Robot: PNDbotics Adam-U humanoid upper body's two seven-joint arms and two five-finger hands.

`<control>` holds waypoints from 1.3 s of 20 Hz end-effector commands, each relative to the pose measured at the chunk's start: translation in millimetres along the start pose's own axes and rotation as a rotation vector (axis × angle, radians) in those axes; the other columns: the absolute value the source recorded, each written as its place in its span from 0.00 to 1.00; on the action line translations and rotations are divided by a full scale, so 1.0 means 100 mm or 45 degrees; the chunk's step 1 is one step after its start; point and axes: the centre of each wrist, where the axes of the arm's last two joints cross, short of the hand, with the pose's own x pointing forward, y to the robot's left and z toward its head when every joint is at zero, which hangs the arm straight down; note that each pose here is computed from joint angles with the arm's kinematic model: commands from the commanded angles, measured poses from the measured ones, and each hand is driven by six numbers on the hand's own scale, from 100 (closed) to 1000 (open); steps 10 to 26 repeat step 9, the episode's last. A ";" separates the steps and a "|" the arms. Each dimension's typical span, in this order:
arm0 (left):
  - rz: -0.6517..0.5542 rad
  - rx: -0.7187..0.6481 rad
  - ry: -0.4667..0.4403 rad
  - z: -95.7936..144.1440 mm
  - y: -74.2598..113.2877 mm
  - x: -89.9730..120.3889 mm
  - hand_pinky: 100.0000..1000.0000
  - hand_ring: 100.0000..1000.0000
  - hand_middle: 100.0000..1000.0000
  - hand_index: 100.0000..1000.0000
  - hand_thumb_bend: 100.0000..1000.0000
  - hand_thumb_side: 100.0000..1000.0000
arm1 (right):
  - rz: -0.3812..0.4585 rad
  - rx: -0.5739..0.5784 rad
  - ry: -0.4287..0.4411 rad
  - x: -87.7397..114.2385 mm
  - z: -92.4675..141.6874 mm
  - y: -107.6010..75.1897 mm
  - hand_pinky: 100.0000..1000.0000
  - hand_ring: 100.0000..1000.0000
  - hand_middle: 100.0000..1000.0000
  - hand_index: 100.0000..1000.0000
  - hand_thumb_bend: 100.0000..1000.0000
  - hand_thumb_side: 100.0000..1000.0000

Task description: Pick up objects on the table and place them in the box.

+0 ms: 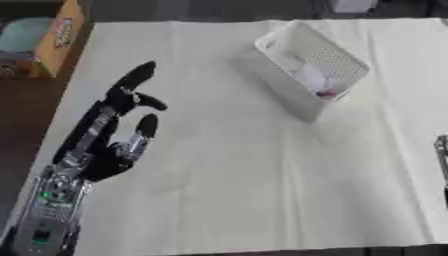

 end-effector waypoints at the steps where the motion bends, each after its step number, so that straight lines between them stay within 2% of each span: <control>1: -0.021 0.019 -0.042 -0.02 0.05 0.06 0.72 0.65 1.00 1.00 0.00 0.70 | -0.015 -0.031 -0.035 0.05 -0.06 -0.05 0.41 0.48 0.61 0.72 0.00 0.87; 9: 0.028 0.043 -0.107 -0.10 0.04 0.09 0.75 0.73 1.00 1.00 0.00 0.70 | -0.027 -0.021 -0.037 0.06 -0.05 -0.04 0.41 0.48 0.61 0.72 0.00 0.87; 26: 0.028 0.043 -0.107 -0.10 0.04 0.09 0.75 0.73 1.00 1.00 0.00 0.70 | -0.027 -0.021 -0.037 0.06 -0.05 -0.04 0.41 0.48 0.61 0.72 0.00 0.87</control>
